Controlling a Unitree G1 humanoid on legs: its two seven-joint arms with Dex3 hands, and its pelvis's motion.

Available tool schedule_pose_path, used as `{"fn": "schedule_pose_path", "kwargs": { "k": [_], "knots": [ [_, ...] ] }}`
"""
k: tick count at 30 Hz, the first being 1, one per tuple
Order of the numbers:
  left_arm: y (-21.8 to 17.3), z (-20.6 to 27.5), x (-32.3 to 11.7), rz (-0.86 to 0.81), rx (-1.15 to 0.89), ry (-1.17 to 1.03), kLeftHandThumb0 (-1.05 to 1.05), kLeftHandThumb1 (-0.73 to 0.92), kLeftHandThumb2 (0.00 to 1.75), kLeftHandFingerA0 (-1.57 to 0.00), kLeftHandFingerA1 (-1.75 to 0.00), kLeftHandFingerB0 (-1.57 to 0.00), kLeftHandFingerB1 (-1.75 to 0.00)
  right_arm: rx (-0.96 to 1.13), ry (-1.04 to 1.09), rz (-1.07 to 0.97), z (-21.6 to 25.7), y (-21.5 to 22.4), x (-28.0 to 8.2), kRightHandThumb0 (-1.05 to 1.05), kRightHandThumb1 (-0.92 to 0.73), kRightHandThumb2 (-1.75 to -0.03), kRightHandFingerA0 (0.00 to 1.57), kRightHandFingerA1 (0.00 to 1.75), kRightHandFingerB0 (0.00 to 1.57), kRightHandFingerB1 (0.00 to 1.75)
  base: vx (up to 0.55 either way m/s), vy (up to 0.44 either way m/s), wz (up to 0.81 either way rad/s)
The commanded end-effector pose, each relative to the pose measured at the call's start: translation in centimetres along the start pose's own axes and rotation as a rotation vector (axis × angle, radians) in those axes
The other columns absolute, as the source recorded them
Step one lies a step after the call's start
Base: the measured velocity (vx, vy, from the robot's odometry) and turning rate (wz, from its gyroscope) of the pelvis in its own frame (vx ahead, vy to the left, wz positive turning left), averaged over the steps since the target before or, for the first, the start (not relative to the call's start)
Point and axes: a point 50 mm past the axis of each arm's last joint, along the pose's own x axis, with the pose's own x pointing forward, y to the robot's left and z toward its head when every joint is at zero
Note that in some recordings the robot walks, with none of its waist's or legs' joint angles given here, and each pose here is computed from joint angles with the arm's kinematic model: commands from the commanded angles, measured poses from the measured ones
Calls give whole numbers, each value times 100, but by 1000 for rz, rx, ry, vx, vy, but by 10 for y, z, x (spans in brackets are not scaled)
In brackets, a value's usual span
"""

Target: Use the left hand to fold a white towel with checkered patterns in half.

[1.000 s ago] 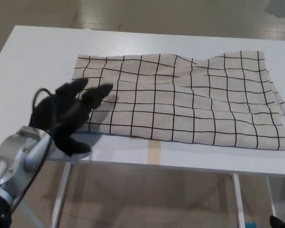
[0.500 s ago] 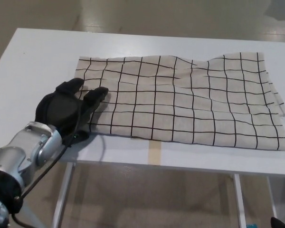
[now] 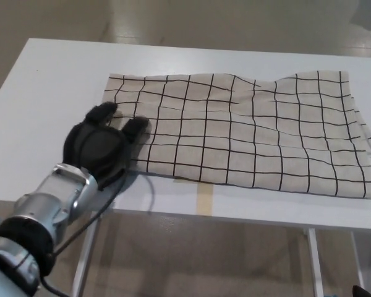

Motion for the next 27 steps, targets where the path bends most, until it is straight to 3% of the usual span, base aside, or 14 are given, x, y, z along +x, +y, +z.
{"fn": "schedule_pose_path", "kwargs": {
  "k": [1,3,4,6,7,8,9,18,19,20,21,22,23,27],
  "knots": [
    [-20,17,-6,-5,88,-46,-37,56,57,-52,-46,-54,-48,25,1,-6,-2,0,-4,-45,-81,-64,34,49,36,43,0,0,0],
    [-24,22,-6,-34,77,-46,-33,57,57,-76,-107,-78,-92,22,3,3,-2,0,-4,-46,-81,-64,34,49,36,44,0,0,0],
    [-27,25,-5,-76,47,-34,-32,56,59,-73,-142,-79,-113,17,3,9,-2,0,-4,-46,-81,-64,33,49,36,44,0,0,0],
    [-30,27,-5,-106,17,-20,-35,59,58,-70,-161,-75,-134,17,3,11,-2,-1,-4,-46,-81,-64,33,49,36,44,0,0,0],
    [-32,28,-5,-129,-11,-7,-37,42,76,-103,-139,-91,-130,12,2,11,-1,-2,-3,-47,-81,-64,34,49,36,45,0,0,0],
    [-33,28,-6,-135,-19,-4,-37,42,76,-103,-139,-91,-130,11,1,11,-1,-2,-3,-47,-81,-64,34,49,36,45,0,0,0],
    [-34,28,-6,-145,-27,3,-26,61,54,-73,-175,-63,-169,12,1,10,-1,-2,-3,-47,-81,-64,34,49,36,45,0,0,0],
    [-46,7,-22,-142,-39,60,-20,64,53,-66,-175,-58,-173,2,4,9,0,-2,-3,-44,-81,-64,36,51,39,46,0,0,0],
    [-46,0,-24,-129,-42,74,-22,62,57,-72,-164,-94,-88,4,4,7,0,-2,-3,-47,-65,-99,35,61,33,57,0,0,0],
    [-45,-11,-28,-111,-48,94,-23,62,57,-73,-164,-85,-124,6,4,5,1,-3,-2,-47,-65,-99,36,61,33,57,0,0,0],
    [-44,-17,-30,-104,-50,107,-28,47,81,-107,-136,-85,-120,6,5,6,1,-3,-2,-47,-65,-99,35,61,33,57,0,0,0],
    [-43,-21,-31,-100,-51,114,-28,47,81,-107,-136,-85,-120,5,5,6,1,-3,-2,-47,-65,-99,35,61,33,57,0,0,0],
    [-41,-31,-33,-102,-55,142,-22,64,56,-77,-172,-64,-161,6,6,6,2,-2,-1,-47,-66,-99,36,61,34,57,0,0,0],
    [-35,-53,-38,-90,-59,203,-21,64,57,-77,-175,-57,-170,7,10,6,1,-2,0,-46,-65,-99,36,62,34,57,0,0,0]
  ]
}}
